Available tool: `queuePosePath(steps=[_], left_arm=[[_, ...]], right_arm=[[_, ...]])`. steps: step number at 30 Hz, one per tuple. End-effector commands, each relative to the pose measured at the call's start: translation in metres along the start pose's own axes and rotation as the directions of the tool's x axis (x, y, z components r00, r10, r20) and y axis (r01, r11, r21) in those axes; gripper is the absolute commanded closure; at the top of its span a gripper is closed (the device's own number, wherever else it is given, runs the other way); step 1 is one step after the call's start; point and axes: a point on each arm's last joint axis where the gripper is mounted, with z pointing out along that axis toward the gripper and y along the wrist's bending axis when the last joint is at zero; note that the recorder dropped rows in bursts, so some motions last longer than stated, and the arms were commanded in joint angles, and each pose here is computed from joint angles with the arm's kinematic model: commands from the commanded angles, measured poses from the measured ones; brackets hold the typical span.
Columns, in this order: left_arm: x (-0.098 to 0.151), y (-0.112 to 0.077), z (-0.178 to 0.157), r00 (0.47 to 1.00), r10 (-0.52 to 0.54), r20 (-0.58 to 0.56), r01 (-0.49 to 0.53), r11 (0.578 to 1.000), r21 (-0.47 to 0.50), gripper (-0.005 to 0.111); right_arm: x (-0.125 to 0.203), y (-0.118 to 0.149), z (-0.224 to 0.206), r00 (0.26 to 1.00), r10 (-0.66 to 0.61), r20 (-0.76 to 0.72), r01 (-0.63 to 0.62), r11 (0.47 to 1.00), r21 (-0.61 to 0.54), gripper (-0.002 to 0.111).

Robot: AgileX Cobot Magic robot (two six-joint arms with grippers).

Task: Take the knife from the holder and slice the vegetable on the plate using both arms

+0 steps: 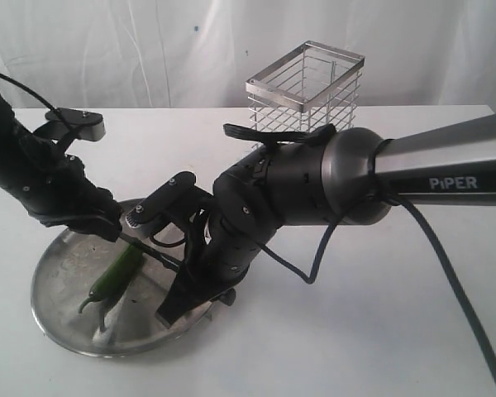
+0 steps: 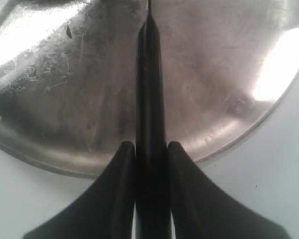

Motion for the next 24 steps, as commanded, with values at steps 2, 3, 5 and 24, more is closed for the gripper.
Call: queuePosePath(steps=[2, 3, 5, 24], left_arm=[[0.006, -0.002, 0.010, 0.997, -0.019, 0.076, 0.016, 0.999, 0.036, 0.048], [0.005, -0.002, 0.011, 0.995, -0.018, 0.097, 0.014, 0.999, 0.039, 0.048], [0.006, -0.004, 0.013, 0.992, -0.006, 0.124, 0.000, 0.999, 0.047, 0.048], [0.006, 0.001, 0.047, 0.991, 0.015, 0.131, -0.027, 0.996, 0.090, 0.048]], right_arm=[[-0.002, 0.000, -0.002, 1.000, 0.003, 0.018, -0.003, 1.000, 0.007, 0.108], [-0.002, 0.000, -0.002, 1.000, 0.003, 0.018, -0.003, 1.000, 0.007, 0.108], [-0.002, 0.000, -0.002, 1.000, 0.003, 0.018, -0.003, 1.000, 0.007, 0.108], [-0.002, 0.000, -0.002, 1.000, 0.003, 0.016, -0.003, 1.000, 0.007, 0.108]])
